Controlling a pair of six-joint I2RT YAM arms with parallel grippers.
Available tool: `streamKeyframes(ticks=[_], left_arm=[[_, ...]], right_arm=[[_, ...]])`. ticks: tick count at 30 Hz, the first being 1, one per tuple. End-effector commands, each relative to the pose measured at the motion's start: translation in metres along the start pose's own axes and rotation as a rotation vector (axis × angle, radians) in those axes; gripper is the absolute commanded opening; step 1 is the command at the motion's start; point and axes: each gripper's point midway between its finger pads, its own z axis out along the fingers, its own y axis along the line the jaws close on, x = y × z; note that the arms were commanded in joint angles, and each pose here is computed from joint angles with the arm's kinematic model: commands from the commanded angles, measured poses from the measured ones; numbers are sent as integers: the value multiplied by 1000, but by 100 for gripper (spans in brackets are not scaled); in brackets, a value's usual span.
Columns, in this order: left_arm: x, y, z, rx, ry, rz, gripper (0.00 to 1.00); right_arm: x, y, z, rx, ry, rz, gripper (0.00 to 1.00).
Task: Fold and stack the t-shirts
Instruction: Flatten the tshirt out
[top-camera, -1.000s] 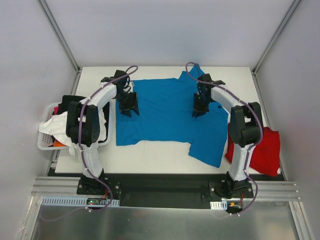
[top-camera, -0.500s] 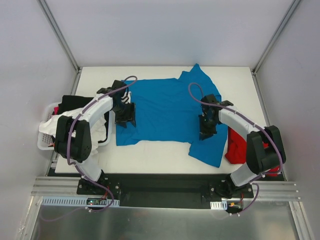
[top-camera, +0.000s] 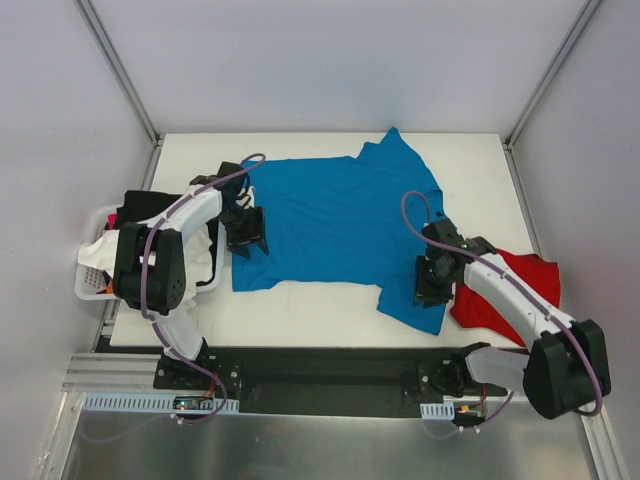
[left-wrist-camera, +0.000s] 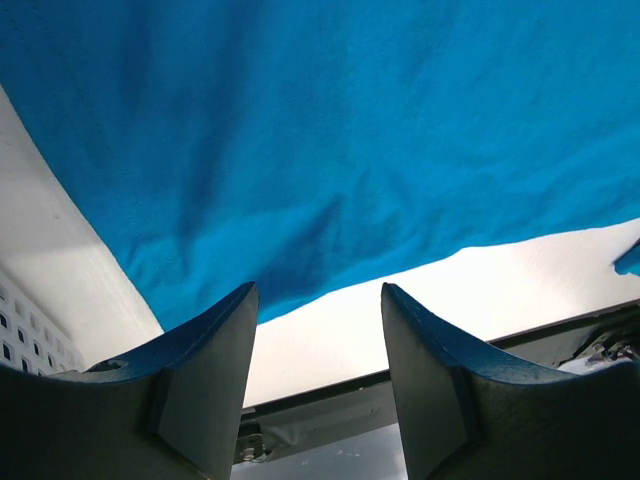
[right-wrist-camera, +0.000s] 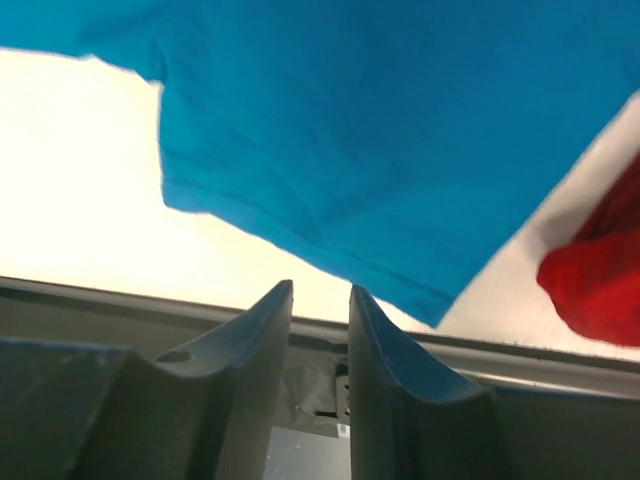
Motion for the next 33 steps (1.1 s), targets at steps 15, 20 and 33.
streamKeyframes(ticks=[15,20,33], left_arm=[[-16,-22,-13,38,-29,62,53],[-17,-24,-13,39,-30,64,52],[-22,-24,-18,28,-45,79,53]], right_arm=[[69,-49,-23,120,-48,184,34],[74,-45,-36,115,-7,204,45],[60,-13,4,-77,-68,332,58]])
